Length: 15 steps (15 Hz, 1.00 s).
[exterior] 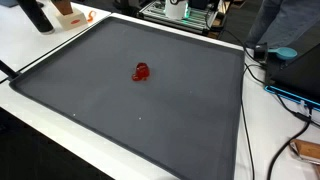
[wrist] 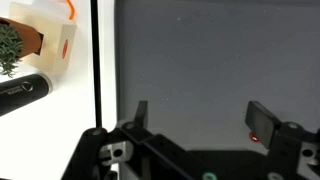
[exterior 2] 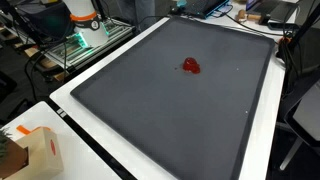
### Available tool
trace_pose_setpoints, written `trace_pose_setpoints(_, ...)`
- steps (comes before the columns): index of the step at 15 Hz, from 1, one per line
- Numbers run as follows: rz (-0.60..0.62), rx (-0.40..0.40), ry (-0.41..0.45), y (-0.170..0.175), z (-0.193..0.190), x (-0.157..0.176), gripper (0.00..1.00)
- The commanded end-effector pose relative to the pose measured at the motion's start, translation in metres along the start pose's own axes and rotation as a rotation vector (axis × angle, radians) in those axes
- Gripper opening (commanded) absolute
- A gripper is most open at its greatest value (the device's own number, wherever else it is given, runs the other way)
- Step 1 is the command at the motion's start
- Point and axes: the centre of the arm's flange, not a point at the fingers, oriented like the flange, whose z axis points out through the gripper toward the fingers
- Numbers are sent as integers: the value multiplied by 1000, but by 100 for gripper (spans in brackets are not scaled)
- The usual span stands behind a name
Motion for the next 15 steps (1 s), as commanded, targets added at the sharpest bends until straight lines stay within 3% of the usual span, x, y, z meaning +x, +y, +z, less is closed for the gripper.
trace_pose_setpoints(1,0,0,0,0,0,0,100)
trace_pose_setpoints(15,18,24,7,3,-1,1,100)
